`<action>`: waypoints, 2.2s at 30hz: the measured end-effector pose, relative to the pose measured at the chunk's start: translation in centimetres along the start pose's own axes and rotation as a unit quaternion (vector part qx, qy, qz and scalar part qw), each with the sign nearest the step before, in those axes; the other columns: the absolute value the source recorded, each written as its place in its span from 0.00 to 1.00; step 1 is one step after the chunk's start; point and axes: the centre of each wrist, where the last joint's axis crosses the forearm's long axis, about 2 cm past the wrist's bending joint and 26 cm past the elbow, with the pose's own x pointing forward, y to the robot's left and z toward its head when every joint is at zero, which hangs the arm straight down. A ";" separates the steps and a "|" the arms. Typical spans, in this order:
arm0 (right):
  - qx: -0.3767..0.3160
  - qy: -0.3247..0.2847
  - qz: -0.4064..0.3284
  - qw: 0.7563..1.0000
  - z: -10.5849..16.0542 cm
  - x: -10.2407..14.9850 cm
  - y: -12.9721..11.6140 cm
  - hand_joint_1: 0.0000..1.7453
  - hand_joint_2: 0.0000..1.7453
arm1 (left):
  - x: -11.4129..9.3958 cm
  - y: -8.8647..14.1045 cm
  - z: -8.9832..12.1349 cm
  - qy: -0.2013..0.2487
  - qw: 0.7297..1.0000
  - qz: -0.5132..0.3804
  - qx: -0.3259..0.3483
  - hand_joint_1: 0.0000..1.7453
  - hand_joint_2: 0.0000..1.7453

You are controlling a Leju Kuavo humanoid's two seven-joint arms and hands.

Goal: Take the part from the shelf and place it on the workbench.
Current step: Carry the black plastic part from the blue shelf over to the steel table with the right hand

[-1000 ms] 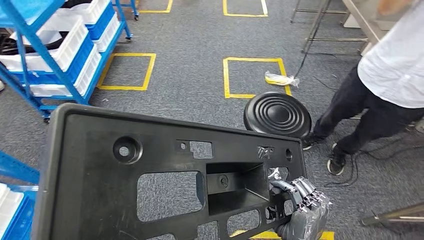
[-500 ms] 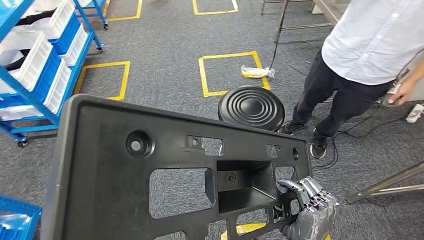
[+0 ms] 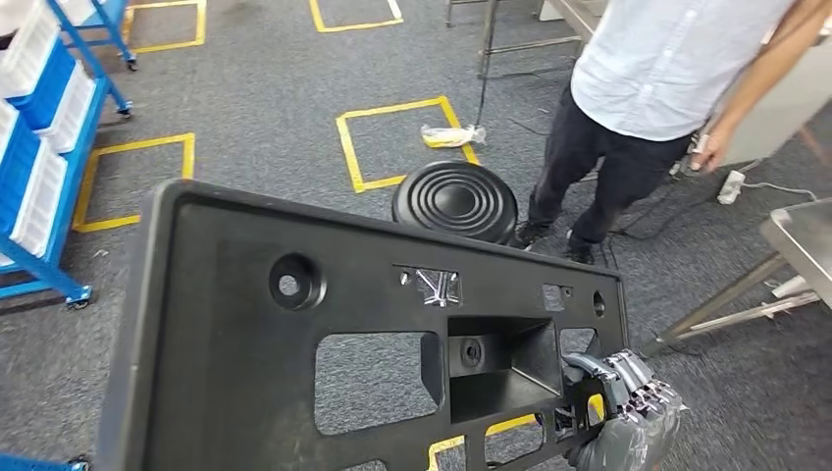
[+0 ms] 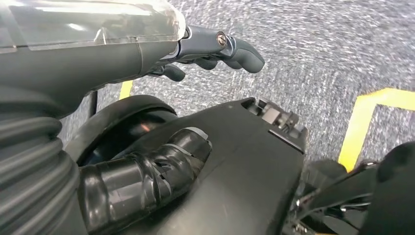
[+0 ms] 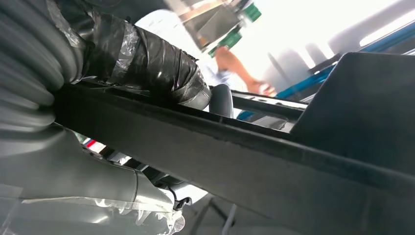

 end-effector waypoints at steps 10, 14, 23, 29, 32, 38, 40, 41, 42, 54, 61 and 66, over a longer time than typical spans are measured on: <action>-0.010 0.006 0.013 1.000 0.1 -0.2 -1.3 1.00 1.00 | 0.0 0.1 0.0 -0.004 1.000 -0.007 0.000 0.00 1.00; -0.012 0.008 0.019 1.000 0.2 -0.3 -1.7 1.00 1.00 | 0.0 0.1 0.0 -0.006 1.000 -0.009 0.000 0.00 1.00; -0.007 0.013 0.030 0.999 0.6 -0.6 -2.1 1.00 1.00 | 0.0 0.1 0.0 -0.001 1.000 -0.008 -0.001 0.00 1.00; -0.010 0.012 0.033 0.999 0.5 -0.7 -2.3 1.00 1.00 | 0.1 0.0 0.0 -0.004 1.000 -0.006 -0.001 0.00 1.00; -0.009 0.012 0.033 0.999 0.5 -0.7 -2.3 1.00 1.00 | 0.0 0.0 0.0 -0.002 1.000 -0.003 0.000 0.00 1.00; -0.013 0.009 0.032 0.999 0.1 -0.8 -2.0 1.00 1.00 | 0.0 0.1 0.0 0.004 1.000 0.003 0.001 0.00 1.00; -0.013 0.010 0.032 0.999 0.1 -0.7 -1.9 1.00 1.00 | 0.0 0.1 0.0 0.003 1.000 0.003 0.002 0.00 1.00; -0.013 0.011 0.032 0.999 0.1 -0.7 -1.9 1.00 1.00 | 0.0 0.1 0.0 0.003 1.000 0.003 0.002 0.00 1.00; -0.015 0.012 0.031 0.999 0.1 -0.6 -1.8 1.00 1.00 | 0.0 0.1 0.0 0.003 1.000 0.003 0.002 0.00 1.00; -0.021 0.021 0.025 0.999 0.2 -0.4 -1.9 1.00 1.00 | -0.1 0.1 0.0 0.003 1.000 0.001 0.004 0.00 1.00; -0.025 0.025 0.024 0.999 0.2 -0.3 -2.3 1.00 1.00 | -0.1 0.0 0.0 0.002 1.000 0.001 0.003 0.00 1.00; -0.026 0.026 0.024 0.999 0.2 -0.4 -2.3 1.00 1.00 | 0.0 0.0 0.0 0.002 1.000 0.001 0.003 0.00 1.00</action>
